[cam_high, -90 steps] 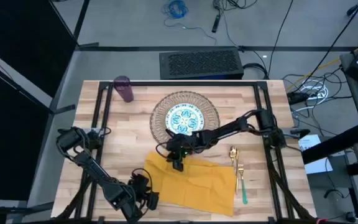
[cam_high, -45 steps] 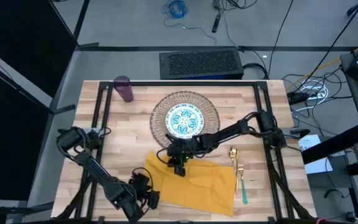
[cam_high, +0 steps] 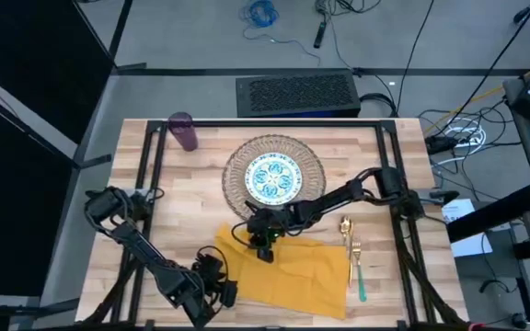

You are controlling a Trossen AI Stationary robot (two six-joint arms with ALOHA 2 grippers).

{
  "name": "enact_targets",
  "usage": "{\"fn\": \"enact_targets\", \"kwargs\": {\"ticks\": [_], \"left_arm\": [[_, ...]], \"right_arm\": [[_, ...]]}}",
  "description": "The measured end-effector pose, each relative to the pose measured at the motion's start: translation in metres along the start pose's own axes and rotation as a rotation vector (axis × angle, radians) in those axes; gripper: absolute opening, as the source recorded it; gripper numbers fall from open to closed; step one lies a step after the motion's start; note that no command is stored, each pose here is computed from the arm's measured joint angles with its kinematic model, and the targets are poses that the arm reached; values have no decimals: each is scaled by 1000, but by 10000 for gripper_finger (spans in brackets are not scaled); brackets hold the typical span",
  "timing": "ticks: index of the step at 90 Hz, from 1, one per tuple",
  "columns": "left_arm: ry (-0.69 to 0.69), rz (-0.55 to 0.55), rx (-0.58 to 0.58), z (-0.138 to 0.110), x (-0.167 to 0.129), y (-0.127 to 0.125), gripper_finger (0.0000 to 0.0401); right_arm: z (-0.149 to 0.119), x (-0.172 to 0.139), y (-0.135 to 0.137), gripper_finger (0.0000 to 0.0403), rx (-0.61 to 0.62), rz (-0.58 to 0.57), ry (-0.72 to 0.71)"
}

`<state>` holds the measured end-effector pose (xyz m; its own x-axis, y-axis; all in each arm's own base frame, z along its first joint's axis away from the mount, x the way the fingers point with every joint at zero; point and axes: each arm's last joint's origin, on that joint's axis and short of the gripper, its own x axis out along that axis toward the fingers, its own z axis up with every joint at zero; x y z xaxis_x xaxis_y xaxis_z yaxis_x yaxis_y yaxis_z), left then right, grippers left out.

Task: Set table place
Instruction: Fold the yellow table napkin

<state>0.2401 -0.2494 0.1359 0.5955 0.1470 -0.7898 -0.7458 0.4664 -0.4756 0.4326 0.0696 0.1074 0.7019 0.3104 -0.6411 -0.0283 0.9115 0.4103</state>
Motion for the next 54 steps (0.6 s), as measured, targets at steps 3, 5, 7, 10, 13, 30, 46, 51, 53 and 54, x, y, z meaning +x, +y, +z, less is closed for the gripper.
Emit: {"fn": "enact_targets", "kwargs": {"ticks": [3, 5, 7, 10, 13, 30, 46, 51, 53, 54], "left_arm": [[0, 2, 1, 0, 0, 0, 244], [1, 2, 1, 0, 0, 0, 244], [2, 2, 1, 0, 0, 0, 244], [2, 3, 5, 0, 0, 0, 244], [3, 2, 8, 0, 0, 0, 244], [7, 4, 9, 0, 0, 0, 244], [22, 8, 7, -1, 0, 0, 244], [22, 8, 7, -1, 0, 0, 244], [22, 8, 7, -1, 0, 0, 244], [22, 8, 7, -1, 0, 0, 244]], "right_arm": [[0, 0, 0, 49, -2, -1, 0], [0, 0, 0, 43, -4, -1, -1], [0, 0, 0, 36, -5, 0, -2], [0, 0, 0, 23, -6, 1, -4], [0, 0, 0, 12, -6, 2, -6], [1, 0, 0, 1, -2, -1, -15], [2, 0, 0, 0, 15, -20, -25], [2, 0, 0, 0, 19, -21, -25], [2, 0, 0, 0, 20, -22, -23], [2, -1, 0, 0, 21, -23, -22]]}}
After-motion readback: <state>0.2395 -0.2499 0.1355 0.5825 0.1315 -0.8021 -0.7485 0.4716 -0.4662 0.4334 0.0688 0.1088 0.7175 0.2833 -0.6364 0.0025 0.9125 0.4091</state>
